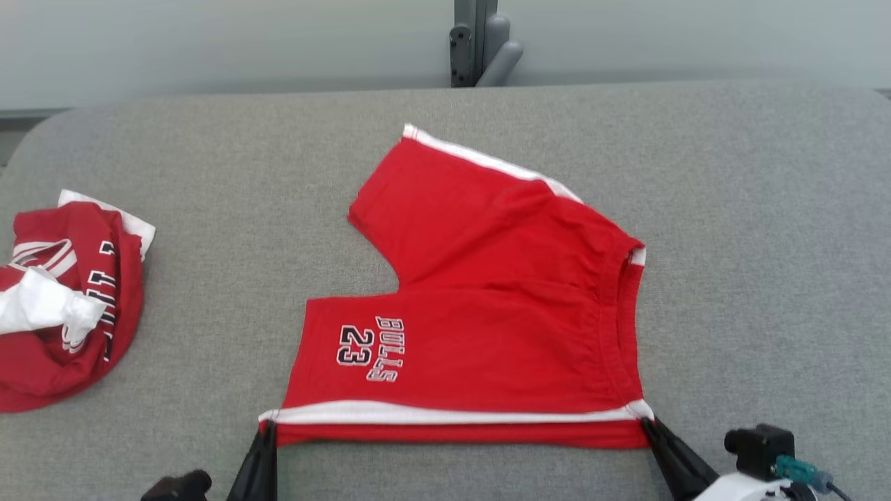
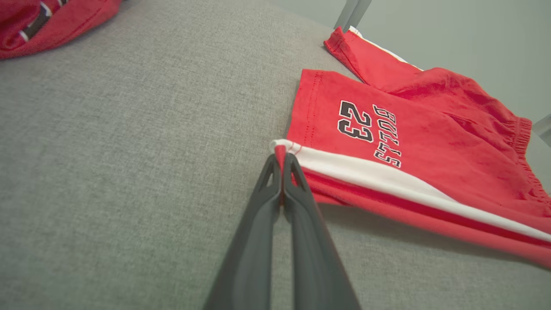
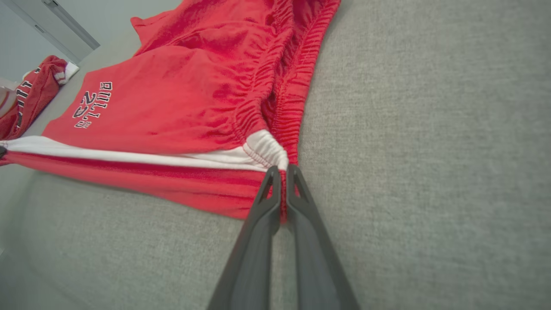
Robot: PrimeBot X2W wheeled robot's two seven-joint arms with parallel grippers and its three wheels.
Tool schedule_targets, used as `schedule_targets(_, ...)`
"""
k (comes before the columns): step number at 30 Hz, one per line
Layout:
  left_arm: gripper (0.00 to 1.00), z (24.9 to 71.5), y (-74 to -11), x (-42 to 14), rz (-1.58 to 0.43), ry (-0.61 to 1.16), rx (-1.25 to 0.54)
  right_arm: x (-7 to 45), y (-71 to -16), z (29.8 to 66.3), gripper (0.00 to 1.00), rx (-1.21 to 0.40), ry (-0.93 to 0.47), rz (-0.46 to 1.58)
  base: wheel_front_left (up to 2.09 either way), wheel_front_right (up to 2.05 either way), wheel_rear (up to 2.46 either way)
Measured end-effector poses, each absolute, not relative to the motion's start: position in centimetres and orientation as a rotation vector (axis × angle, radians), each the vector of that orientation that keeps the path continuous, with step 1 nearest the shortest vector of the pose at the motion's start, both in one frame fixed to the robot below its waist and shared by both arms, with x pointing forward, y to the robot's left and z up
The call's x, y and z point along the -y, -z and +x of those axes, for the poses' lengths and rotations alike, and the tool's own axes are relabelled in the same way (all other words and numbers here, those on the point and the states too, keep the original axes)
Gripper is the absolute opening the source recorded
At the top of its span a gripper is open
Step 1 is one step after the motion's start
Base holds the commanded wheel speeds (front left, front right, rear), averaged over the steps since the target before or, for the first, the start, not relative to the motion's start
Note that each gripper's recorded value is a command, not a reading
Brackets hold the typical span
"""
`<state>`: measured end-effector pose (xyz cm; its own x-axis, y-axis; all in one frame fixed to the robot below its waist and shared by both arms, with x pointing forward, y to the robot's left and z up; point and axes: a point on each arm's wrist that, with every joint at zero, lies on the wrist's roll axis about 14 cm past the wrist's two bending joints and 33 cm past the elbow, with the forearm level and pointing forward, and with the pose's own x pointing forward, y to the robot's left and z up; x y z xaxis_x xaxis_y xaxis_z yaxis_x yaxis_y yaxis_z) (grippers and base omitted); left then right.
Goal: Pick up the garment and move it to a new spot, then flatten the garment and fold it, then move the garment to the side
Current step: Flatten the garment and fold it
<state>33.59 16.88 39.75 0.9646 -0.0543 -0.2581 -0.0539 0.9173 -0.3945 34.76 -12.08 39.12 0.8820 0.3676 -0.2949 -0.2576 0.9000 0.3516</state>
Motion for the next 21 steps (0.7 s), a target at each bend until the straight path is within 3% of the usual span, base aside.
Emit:
schedule_targets(5, 0.00, 29.7, -39.3, -16.6, -0.415, -0.001, -0.289, 12.4, -39.2, 30.9, 0.00, -0.373, -0.326, 0.314, 0.00, 0.00, 0.00)
schedule_targets(9, 0.00, 29.5, -41.1, -15.9, -0.404, 0.046, -0.232, 12.4, -40.9, 30.6, 0.00, -0.320, -0.338, 0.320, 0.00, 0.00, 0.00)
schedule_targets(15, 0.00, 36.9, -49.1, -15.7, -0.320, 0.167, 0.006, 11.5, -47.6, 37.2, 0.00, -0.097, -0.341, 0.388, 0.00, 0.00, 0.00)
schedule_targets(21, 0.00, 43.8, -52.0, -13.9, -0.248, 0.265, 0.062, 12.7, -47.4, 42.4, 0.00, -0.085, -0.234, 0.457, 0.00, 0.00, 0.00)
